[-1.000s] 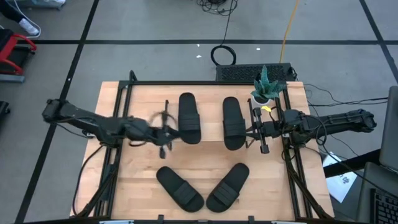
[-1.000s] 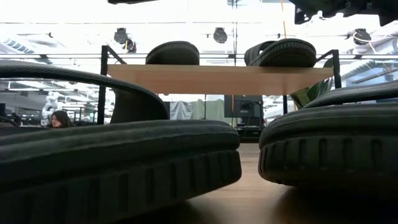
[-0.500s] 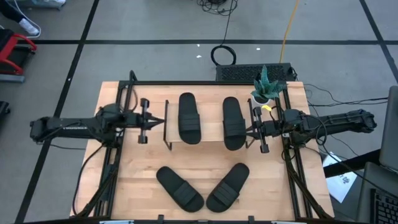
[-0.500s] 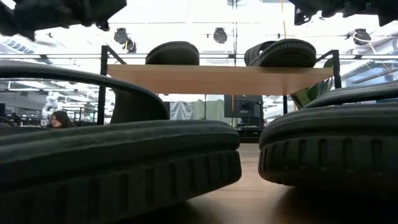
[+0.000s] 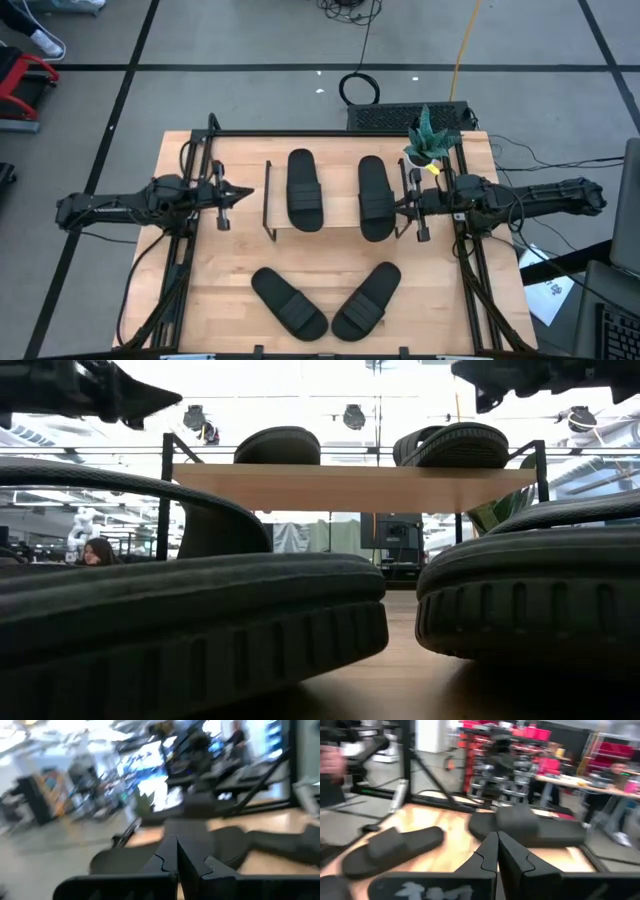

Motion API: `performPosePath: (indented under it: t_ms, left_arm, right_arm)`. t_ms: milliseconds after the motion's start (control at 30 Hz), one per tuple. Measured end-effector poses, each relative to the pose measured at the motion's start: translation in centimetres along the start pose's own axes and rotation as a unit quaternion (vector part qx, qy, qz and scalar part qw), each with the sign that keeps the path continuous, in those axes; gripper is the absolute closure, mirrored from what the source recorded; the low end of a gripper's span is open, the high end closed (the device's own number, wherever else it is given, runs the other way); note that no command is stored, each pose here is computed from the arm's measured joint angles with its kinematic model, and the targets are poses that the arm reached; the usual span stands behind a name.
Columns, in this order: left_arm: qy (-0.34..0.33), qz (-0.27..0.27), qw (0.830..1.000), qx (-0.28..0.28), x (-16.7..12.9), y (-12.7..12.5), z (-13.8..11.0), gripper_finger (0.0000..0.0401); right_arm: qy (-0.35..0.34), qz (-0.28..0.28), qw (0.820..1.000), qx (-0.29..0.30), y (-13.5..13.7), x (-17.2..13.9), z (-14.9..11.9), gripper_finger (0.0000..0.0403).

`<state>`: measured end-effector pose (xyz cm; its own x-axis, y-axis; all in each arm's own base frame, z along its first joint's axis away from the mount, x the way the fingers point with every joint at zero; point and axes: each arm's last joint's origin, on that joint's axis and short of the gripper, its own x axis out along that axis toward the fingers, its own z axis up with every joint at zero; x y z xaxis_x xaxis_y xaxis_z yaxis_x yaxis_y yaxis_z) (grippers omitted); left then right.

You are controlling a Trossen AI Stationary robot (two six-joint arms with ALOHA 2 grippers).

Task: Pick and place slides into the shelf
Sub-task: Put the right black slide under the shelf

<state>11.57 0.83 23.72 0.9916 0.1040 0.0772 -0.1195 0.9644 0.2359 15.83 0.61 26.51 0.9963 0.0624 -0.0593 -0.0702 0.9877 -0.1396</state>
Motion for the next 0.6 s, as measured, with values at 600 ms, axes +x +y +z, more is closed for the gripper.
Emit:
performPosePath:
  t_ms: [600]
  left_arm:
    - [-0.029,-0.012,0.999,0.018,-1.6,-0.7,-1.0,0.0401]
  right_arm:
    - [0.015,0.130,0.991,0.036,2.0,-4.8,-0.1,0.0403]
